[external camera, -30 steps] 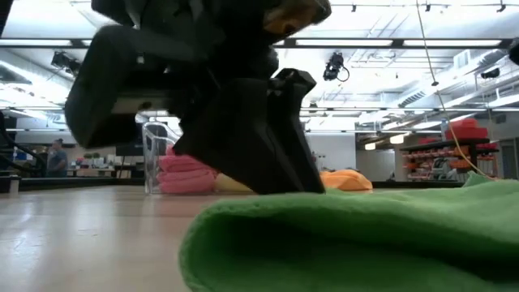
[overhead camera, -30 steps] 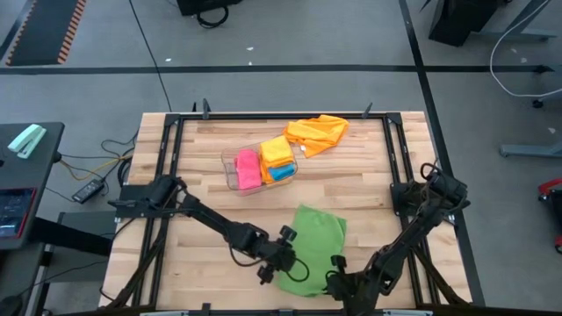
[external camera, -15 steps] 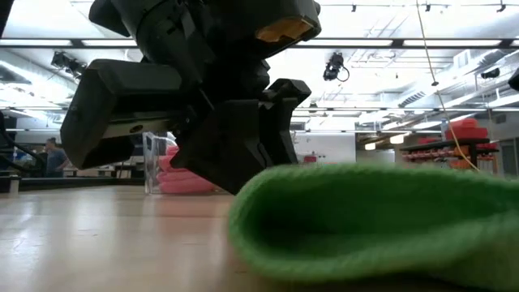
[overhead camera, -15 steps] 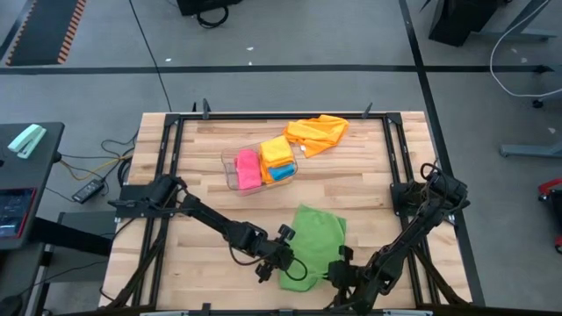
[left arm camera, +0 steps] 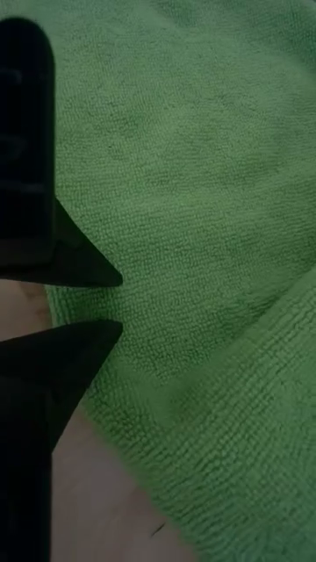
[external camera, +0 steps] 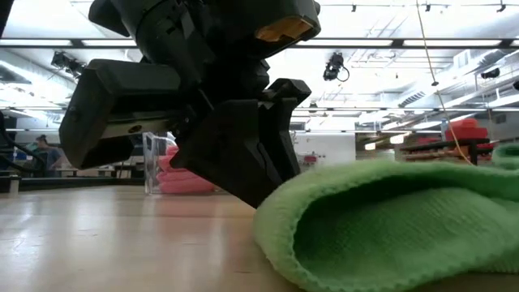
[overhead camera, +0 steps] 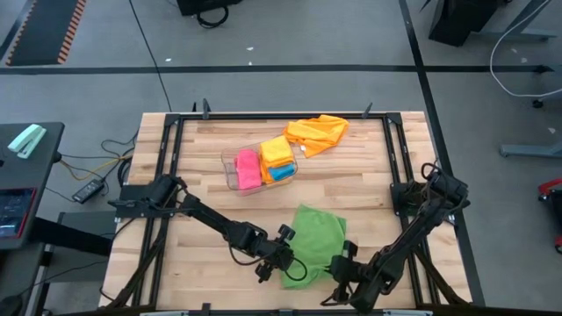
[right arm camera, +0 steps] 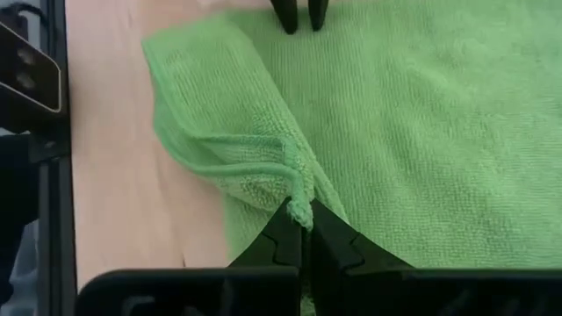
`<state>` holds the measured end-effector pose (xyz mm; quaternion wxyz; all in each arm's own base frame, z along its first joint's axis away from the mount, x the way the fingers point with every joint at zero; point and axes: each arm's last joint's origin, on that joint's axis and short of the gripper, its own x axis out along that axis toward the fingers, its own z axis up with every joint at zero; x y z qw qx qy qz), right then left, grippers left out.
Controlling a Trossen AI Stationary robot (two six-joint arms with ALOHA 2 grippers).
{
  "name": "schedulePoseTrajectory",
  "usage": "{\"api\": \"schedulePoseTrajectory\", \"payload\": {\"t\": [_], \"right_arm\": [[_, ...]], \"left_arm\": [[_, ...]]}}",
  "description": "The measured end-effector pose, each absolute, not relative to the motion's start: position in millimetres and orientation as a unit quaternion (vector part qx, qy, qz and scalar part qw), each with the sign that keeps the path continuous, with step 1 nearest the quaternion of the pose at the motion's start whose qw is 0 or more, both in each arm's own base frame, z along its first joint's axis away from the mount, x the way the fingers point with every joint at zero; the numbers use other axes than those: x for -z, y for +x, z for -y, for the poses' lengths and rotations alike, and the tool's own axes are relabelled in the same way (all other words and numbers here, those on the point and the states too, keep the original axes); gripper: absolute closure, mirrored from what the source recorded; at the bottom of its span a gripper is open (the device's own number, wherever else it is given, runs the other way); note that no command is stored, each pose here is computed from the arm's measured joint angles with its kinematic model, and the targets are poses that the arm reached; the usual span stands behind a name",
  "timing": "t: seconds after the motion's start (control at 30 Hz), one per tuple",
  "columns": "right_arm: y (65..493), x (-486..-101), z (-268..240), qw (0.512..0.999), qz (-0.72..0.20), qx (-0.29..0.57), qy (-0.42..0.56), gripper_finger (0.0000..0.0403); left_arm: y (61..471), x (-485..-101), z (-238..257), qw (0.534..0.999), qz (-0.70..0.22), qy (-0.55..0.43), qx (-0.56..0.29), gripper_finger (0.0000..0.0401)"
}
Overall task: Fold microfiber towels
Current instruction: Fold the green microfiber cloth
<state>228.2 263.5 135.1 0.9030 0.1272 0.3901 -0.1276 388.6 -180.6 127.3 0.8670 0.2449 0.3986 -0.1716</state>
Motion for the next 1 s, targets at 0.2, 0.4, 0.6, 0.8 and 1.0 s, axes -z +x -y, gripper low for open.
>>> {"api": "schedulePoseTrajectory", "payload": {"t": [0.2, 0.4, 0.6, 0.8, 1.0], "right_arm": [[228.6, -153.8, -264.0, 0.910, -0.379, 0.097, 0.138, 0.0395], [231.8, -153.4, -264.9, 0.910, -0.385, 0.079, 0.134, 0.0395], [233.1, -153.1, -263.7, 0.909, -0.385, 0.083, 0.138, 0.0395], [233.4, -153.0, -263.1, 0.907, -0.385, 0.088, 0.147, 0.0395], [233.3, -152.7, -263.2, 0.902, -0.385, 0.097, 0.170, 0.0395]], "left_arm": [[388.6, -127.3, 180.6, 0.866, -0.398, 0.248, 0.173, 0.0317], [386.3, -127.8, 183.7, 0.860, -0.397, 0.262, 0.184, 0.0318], [369.5, -147.2, 198.8, 0.834, -0.386, 0.325, 0.222, 0.0325], [355.0, -163.8, 220.8, 0.817, -0.341, 0.387, 0.259, 0.0310], [349.7, -152.8, 237.5, 0.808, -0.326, 0.394, 0.292, 0.0251]]}}
